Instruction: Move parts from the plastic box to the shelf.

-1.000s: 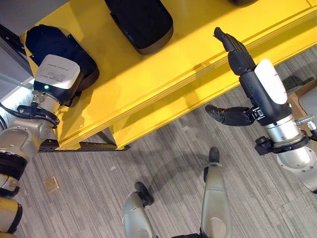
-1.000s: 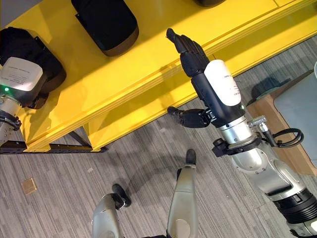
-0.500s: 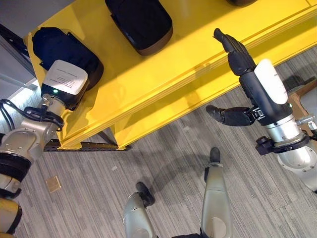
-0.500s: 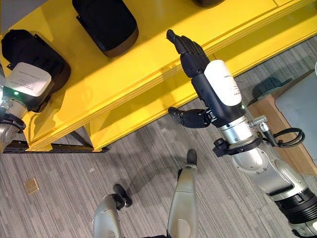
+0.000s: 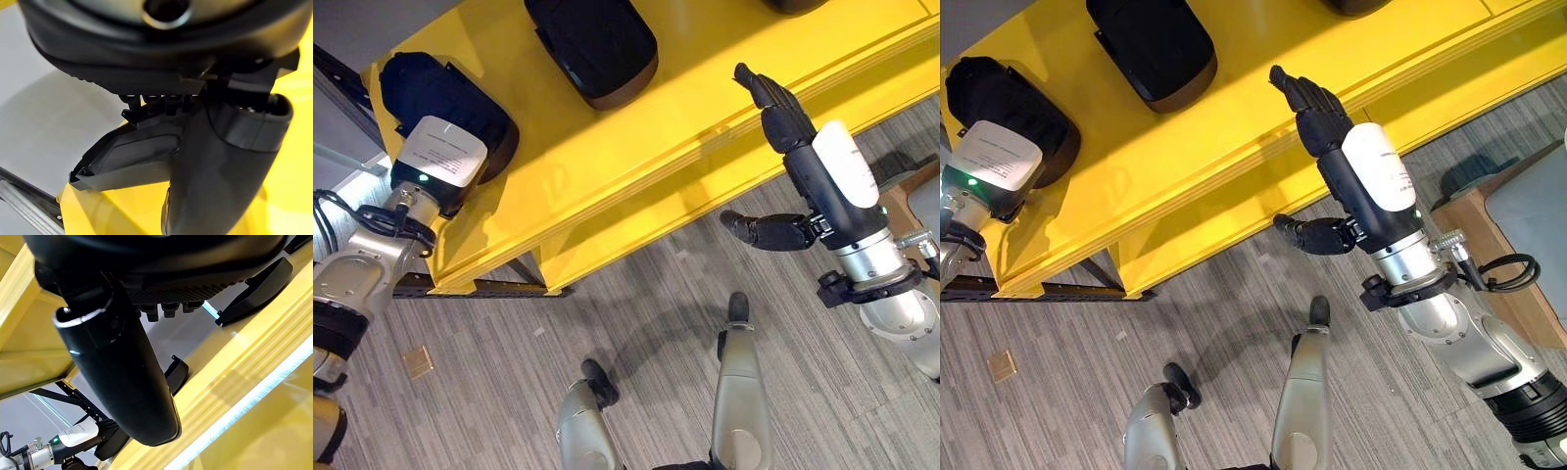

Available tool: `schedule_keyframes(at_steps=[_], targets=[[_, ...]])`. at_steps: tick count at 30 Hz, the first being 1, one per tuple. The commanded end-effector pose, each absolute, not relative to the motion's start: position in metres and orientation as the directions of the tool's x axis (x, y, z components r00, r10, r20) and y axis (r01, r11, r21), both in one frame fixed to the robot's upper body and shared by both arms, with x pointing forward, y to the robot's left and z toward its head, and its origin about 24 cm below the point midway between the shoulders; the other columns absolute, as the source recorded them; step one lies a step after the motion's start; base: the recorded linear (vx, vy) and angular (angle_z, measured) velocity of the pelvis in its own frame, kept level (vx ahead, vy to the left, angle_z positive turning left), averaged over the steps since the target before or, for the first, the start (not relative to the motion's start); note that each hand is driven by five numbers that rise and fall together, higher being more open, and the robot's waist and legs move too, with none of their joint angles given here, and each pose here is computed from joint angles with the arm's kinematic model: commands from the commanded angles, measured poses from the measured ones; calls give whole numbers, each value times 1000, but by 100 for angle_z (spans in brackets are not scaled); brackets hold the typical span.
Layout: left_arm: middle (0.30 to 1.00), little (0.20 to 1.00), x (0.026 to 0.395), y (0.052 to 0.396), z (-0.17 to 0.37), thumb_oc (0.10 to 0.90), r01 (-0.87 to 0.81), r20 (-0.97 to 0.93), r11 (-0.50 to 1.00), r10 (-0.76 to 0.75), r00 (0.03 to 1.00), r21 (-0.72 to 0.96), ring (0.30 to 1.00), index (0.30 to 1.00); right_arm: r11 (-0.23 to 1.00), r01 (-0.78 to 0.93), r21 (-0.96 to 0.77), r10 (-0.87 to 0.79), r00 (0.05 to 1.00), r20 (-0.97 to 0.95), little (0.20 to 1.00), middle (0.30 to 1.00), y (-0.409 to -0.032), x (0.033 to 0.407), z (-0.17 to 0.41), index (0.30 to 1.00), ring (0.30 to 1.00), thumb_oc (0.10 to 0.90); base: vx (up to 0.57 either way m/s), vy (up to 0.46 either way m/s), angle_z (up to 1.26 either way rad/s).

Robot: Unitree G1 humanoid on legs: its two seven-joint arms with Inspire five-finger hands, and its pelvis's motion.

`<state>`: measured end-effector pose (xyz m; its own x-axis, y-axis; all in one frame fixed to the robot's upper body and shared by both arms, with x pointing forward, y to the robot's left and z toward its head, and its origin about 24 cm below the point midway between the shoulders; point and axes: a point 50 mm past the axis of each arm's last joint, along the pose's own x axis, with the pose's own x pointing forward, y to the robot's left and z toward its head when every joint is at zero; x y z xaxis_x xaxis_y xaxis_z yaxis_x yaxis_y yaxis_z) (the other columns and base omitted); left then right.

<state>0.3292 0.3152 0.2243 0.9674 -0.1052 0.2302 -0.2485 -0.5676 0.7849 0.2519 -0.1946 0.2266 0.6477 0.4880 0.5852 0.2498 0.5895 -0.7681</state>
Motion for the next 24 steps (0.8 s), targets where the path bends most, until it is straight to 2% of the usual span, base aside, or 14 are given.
schedule_keyframes(at_steps=[1,6,16,24], targets=[[1000,1000,305,352,279,900,-226,346,-730,15,938,645,1000,1000,720,313,-619,490,402,774,1000,1000,-175,229,273,1000,1000,900,0,0,0],[1000,1000,302,360,280,900,-203,367,-761,49,929,616,1000,1000,722,313,-617,486,406,774,1000,1000,-175,230,273,1000,1000,900,0,0,0],[1000,1000,292,367,302,900,-279,513,-824,17,858,493,1000,1000,729,306,-612,479,412,776,1000,1000,-175,231,268,1000,1000,900,0,0,0],[1000,1000,282,377,320,900,-348,653,-857,-17,757,381,1000,1000,726,294,-622,485,422,766,1000,1000,-174,233,267,1000,1000,900,0,0,0]])
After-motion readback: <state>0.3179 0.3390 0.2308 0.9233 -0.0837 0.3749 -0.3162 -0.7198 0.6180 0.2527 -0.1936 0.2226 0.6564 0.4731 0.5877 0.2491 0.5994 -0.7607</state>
